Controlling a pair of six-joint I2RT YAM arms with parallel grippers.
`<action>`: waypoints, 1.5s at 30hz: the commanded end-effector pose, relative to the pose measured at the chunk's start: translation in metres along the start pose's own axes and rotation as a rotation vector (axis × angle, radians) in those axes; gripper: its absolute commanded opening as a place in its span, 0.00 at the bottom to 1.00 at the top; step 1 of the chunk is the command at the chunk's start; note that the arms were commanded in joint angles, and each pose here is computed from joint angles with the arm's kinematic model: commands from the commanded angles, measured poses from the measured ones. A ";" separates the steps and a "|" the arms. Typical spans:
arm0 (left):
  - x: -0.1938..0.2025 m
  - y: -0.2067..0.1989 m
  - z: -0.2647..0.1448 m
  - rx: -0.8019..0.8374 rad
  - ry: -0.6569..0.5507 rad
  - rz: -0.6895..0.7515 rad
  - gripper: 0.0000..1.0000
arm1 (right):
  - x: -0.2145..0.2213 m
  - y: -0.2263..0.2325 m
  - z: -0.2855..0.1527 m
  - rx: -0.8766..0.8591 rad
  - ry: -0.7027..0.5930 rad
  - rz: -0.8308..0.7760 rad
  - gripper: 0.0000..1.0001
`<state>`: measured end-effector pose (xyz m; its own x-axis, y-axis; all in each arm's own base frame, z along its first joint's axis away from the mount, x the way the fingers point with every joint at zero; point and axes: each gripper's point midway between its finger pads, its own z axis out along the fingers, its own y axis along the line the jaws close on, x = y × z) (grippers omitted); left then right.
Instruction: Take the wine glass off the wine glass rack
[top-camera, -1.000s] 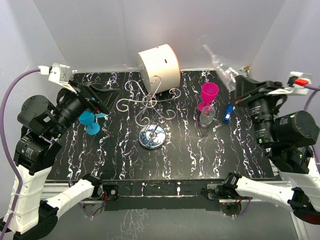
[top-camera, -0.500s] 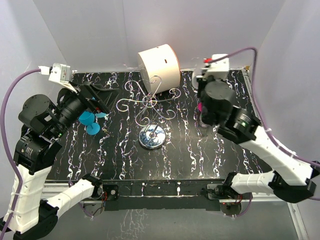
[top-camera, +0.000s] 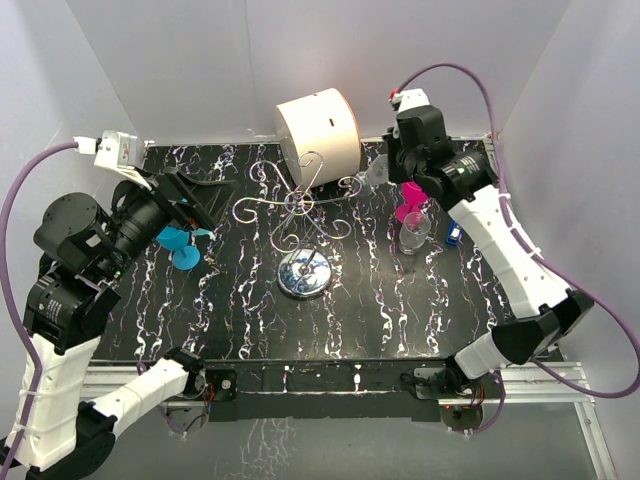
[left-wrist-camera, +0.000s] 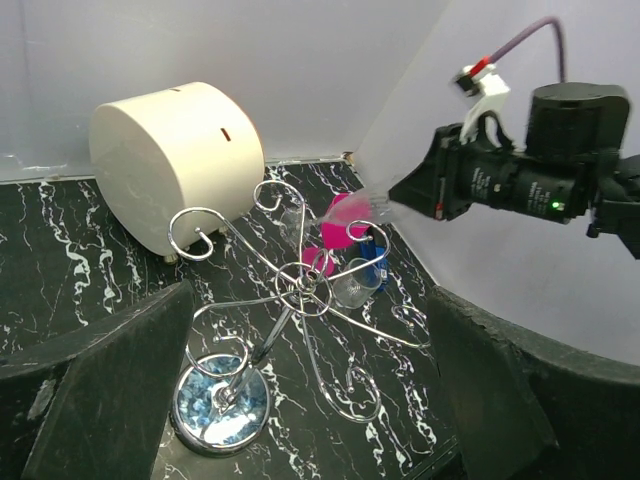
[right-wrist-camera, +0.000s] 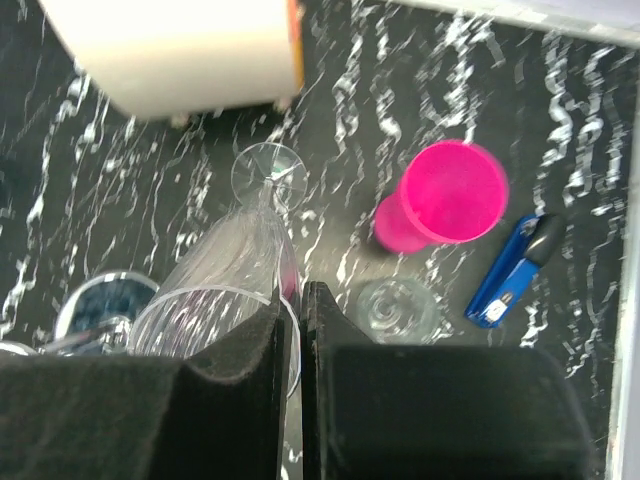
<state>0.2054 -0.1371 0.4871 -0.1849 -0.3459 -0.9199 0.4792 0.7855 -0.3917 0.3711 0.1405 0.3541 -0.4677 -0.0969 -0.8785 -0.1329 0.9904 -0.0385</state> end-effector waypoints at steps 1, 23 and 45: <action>-0.009 -0.001 -0.004 -0.002 -0.025 0.012 0.99 | 0.004 0.024 -0.007 -0.142 0.049 0.023 0.00; -0.007 -0.003 -0.010 0.003 -0.019 0.006 0.99 | 0.110 0.001 0.055 0.008 0.437 0.004 0.00; -0.004 0.000 -0.010 -0.006 -0.015 0.005 0.99 | 0.127 -0.003 0.067 0.010 0.504 0.012 0.21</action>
<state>0.1984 -0.1334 0.4840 -0.1933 -0.3415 -0.9198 0.4756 0.7873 -0.3923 0.3633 0.1298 0.1958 -0.8523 -0.1385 -0.5045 -0.1286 0.9902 -0.0545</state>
